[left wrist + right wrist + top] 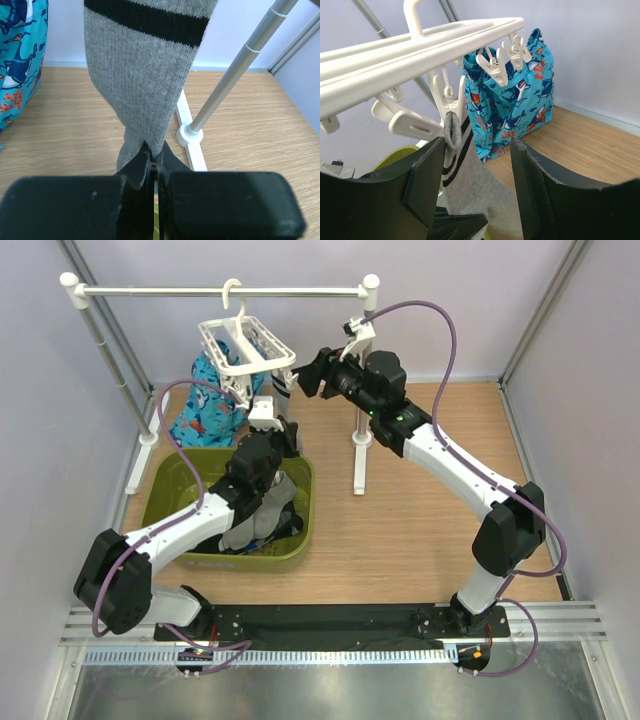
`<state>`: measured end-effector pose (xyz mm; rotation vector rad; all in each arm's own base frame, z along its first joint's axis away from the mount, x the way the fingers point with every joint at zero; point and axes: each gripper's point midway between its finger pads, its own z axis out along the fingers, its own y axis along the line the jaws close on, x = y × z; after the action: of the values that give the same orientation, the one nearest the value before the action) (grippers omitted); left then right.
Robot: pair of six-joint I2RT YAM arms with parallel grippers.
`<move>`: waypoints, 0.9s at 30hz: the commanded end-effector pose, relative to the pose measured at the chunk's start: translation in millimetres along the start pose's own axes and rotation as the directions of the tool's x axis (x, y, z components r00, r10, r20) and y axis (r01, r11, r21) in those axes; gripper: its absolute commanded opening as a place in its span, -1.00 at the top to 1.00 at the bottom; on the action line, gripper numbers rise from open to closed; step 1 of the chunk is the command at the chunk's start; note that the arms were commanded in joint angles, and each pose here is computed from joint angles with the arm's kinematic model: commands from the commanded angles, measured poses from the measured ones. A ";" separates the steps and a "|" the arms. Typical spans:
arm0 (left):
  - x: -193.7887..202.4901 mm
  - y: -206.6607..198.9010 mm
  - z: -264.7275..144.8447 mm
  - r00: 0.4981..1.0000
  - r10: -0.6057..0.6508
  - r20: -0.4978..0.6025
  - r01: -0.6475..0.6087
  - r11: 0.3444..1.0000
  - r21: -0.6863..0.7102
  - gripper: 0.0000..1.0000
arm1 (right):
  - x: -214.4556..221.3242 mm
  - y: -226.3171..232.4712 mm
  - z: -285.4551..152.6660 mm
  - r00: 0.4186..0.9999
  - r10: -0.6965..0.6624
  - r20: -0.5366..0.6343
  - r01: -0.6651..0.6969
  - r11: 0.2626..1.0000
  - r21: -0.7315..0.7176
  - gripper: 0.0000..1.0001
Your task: Remove the socks clipped to the hanger
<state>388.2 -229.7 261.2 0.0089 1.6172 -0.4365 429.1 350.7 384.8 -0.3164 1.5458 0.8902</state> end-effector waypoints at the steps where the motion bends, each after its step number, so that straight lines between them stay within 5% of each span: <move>1: -21.2 -4.7 -1.7 0.997 -0.023 0.073 0.022 1.000 0.007 0.99 | -53.9 17.0 -10.3 0.991 -0.013 0.134 0.019 0.999 -0.047 -0.22; 27: -17.0 -17.2 0.8 0.997 -0.038 0.072 0.035 0.999 0.039 1.00 | -33.8 38.1 26.5 0.995 -0.044 0.089 0.064 0.969 -0.237 -0.34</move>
<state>385.2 -238.2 261.4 0.0217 1.6120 -0.4554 433.7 380.3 411.6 -0.4577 1.4436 1.0180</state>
